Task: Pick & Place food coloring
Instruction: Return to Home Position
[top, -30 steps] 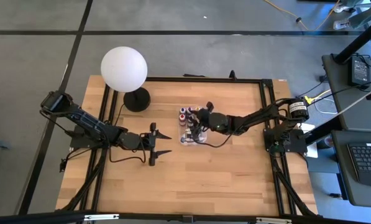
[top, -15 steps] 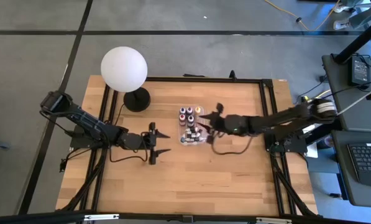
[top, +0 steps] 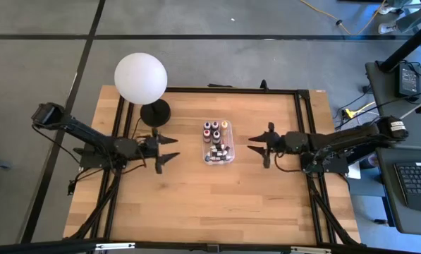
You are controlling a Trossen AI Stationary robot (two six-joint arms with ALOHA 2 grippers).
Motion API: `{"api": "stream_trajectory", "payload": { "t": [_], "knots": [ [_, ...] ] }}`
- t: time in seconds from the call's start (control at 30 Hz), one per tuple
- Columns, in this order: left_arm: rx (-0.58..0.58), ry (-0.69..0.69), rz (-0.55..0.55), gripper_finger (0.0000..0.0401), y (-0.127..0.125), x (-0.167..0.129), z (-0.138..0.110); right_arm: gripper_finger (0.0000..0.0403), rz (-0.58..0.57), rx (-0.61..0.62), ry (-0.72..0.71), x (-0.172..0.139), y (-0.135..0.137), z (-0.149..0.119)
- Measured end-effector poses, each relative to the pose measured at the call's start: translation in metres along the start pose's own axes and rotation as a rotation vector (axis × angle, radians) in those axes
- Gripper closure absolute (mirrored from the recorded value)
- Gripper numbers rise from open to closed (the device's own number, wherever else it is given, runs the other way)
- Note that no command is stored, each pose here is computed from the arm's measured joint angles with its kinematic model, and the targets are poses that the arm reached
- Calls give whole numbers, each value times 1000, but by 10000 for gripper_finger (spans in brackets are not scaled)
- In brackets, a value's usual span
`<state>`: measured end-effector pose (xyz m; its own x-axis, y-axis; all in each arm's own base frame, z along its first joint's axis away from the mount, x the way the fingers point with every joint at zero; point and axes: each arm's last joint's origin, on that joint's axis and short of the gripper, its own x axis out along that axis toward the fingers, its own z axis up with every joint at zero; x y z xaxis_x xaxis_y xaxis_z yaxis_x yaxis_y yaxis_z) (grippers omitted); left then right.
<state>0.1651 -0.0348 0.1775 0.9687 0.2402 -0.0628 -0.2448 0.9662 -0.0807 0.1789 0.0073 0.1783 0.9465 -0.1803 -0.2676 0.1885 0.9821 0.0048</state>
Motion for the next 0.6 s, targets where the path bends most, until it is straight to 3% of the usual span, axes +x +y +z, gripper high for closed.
{"api": "stream_trajectory", "payload": {
  "t": [0.3, 0.6],
  "knots": [
    [-38, -107, 54, 148, 20, -21, -2, 254, -11, 38, -47, -14, -6, -20],
    [-57, -127, 96, 148, 31, -33, -4, 254, -6, 56, -107, -26, -10, -28]
  ]
}}
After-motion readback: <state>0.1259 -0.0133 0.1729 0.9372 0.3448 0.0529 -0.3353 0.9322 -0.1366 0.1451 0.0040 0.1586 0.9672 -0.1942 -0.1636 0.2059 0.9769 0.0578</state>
